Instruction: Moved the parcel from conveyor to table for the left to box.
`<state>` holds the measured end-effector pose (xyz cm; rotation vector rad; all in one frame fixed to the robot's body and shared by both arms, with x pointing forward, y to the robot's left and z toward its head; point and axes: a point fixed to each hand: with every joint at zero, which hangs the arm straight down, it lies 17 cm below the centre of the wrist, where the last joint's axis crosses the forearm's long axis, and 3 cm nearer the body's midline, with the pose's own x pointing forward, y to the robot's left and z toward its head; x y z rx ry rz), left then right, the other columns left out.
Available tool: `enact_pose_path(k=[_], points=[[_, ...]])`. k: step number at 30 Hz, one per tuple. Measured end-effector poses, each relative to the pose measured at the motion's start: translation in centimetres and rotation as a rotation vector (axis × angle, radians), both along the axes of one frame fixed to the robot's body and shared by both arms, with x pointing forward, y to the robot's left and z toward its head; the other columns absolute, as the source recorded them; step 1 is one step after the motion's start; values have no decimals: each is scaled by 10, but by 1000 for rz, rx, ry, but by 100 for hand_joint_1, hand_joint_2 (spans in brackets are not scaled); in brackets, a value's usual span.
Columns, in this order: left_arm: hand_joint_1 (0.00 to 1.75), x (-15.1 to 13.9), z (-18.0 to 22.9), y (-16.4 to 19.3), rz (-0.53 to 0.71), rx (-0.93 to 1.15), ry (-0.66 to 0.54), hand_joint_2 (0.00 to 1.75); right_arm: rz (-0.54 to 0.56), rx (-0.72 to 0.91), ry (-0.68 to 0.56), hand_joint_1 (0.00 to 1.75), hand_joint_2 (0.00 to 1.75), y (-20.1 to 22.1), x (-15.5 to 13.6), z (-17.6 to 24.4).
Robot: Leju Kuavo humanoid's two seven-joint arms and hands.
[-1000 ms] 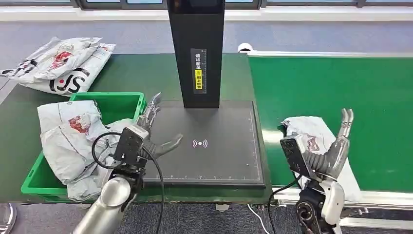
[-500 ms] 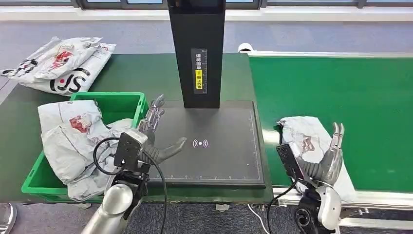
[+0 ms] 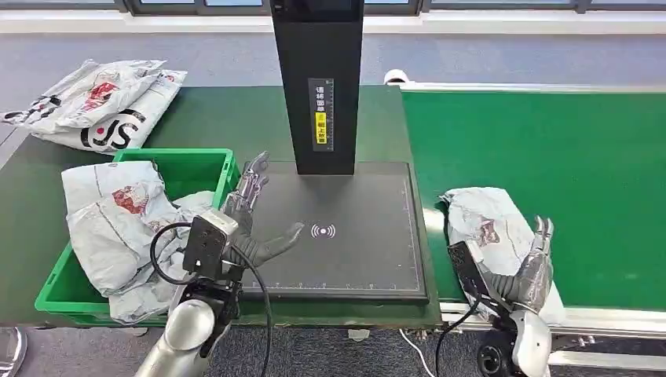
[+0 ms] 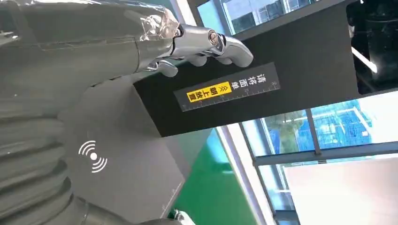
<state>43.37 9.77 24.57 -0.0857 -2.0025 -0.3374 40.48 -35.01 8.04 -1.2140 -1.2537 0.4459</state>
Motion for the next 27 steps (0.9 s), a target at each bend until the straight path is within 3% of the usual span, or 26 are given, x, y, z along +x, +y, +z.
enact_pose_path(k=[2, 5, 6, 9, 15, 27], points=[[0, 0, 0, -1, 0, -2, 0, 175, -10, -1, 27, 0, 175, -3, -1, -6], [0, -1, 1, -1, -3, -3, -1, 175, -142, 7, 303, 0, 175, -31, -18, -68], [0, -1, 2, -1, -5, -3, -1, 175, -173, 15, 336, 0, 175, -41, -25, -84], [0, -3, 3, -1, -7, -7, -1, 175, -190, -9, 323, 0, 175, -63, -36, -115], [0, -4, 4, -1, -7, -9, -2, 175, -206, -8, 451, 0, 175, -71, -51, -155], [0, -5, 5, -1, -7, -11, -4, 175, -215, 24, 548, 0, 175, -72, -53, -177]])
